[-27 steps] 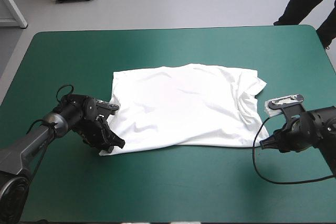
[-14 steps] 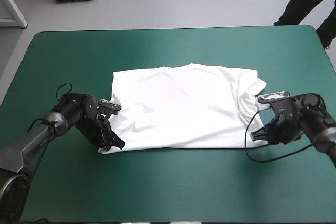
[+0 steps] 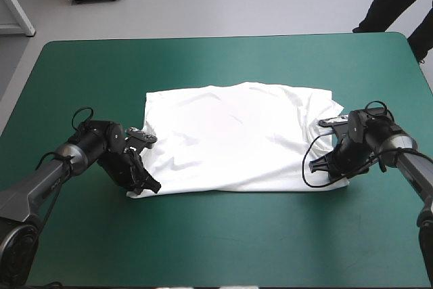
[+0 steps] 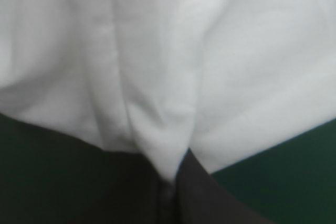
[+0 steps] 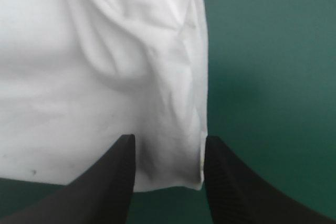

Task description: Fold the cloth

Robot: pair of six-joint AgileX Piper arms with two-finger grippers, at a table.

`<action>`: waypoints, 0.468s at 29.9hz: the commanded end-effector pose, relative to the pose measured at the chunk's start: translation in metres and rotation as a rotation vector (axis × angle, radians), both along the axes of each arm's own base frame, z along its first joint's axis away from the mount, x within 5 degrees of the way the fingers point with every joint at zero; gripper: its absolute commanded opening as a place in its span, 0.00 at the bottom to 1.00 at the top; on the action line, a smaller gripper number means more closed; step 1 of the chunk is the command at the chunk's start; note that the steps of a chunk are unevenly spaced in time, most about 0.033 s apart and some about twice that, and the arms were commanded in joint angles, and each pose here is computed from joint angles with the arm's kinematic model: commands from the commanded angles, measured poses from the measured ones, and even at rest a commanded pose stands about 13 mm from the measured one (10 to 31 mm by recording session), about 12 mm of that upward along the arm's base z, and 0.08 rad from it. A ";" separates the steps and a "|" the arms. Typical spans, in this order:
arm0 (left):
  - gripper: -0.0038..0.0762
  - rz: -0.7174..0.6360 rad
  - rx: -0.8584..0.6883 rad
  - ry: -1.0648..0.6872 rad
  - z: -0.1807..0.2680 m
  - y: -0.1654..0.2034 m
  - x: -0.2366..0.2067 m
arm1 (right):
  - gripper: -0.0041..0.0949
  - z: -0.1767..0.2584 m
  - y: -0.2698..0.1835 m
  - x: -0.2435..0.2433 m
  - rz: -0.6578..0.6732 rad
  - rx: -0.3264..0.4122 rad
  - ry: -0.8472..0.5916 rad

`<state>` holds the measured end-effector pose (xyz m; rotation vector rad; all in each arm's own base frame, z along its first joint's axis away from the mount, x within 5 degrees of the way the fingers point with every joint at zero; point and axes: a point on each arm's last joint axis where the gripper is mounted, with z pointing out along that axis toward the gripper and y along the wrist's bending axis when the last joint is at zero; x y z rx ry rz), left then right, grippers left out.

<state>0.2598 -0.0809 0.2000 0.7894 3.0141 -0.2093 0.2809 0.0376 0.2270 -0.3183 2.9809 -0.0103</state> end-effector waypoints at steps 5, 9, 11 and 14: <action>0.02 0.062 -0.104 0.029 -0.012 -0.015 -0.001 | 0.48 -0.001 -0.001 0.006 0.014 -0.013 -0.007; 0.02 0.062 -0.104 0.031 -0.012 -0.015 -0.001 | 0.48 -0.012 0.000 0.009 0.018 -0.017 0.031; 0.02 0.063 -0.105 0.031 -0.012 -0.015 -0.001 | 0.47 -0.019 0.000 0.011 0.015 -0.014 0.056; 0.02 0.061 -0.104 0.042 -0.012 -0.015 -0.002 | 0.43 -0.025 0.001 0.013 0.013 -0.012 0.077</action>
